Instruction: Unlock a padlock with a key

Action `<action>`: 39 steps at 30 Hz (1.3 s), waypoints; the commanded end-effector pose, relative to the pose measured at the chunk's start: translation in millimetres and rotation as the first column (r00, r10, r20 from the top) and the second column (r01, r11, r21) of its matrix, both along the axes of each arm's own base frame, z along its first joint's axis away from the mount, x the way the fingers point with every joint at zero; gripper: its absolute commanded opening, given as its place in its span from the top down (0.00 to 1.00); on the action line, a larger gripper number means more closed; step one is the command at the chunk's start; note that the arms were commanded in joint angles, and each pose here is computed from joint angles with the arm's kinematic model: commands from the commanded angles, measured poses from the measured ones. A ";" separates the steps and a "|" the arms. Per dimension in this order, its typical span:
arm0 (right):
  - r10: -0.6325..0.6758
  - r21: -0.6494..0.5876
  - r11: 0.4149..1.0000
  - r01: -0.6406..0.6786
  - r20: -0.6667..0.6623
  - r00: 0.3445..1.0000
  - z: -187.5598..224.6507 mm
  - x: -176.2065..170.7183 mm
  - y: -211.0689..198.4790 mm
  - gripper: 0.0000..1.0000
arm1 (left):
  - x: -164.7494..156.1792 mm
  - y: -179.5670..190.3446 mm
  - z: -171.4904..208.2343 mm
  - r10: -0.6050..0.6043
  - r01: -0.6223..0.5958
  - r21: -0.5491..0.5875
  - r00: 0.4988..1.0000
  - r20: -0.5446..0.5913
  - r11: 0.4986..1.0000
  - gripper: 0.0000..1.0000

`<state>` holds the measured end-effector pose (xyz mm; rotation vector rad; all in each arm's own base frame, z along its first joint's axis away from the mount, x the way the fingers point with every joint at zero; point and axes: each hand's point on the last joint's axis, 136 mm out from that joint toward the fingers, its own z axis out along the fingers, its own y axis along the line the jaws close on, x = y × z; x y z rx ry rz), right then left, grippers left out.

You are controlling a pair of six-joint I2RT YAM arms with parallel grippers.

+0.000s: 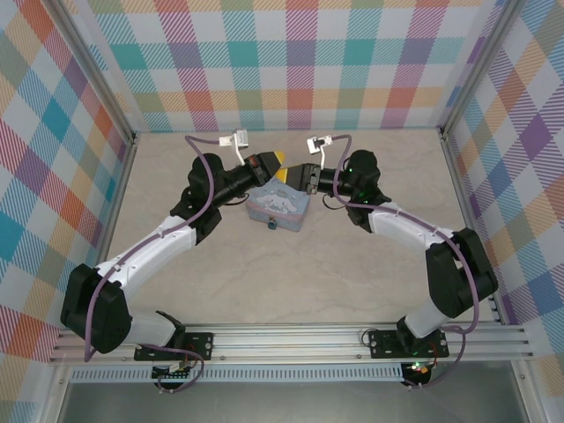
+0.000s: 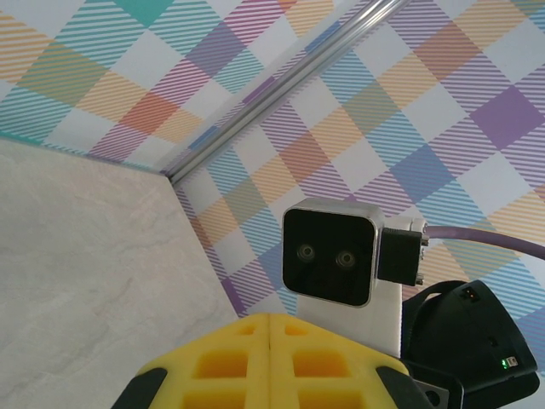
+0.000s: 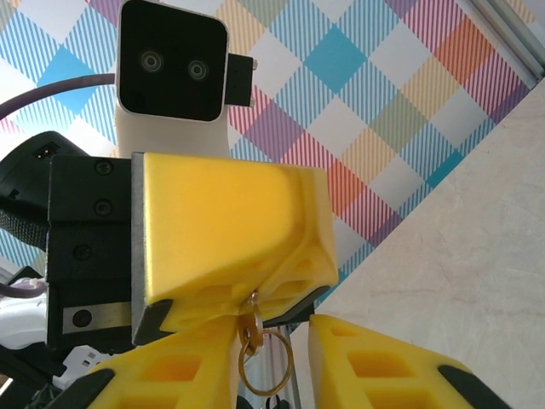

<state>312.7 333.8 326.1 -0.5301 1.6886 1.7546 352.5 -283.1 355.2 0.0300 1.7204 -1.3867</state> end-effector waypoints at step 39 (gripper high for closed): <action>-0.090 -0.437 0.897 0.064 -0.038 0.995 -117.4 -9.0 -36.3 0.98 | -32.7 62.6 -67.2 0.044 -0.031 0.142 0.995 -0.089 0.989 0.37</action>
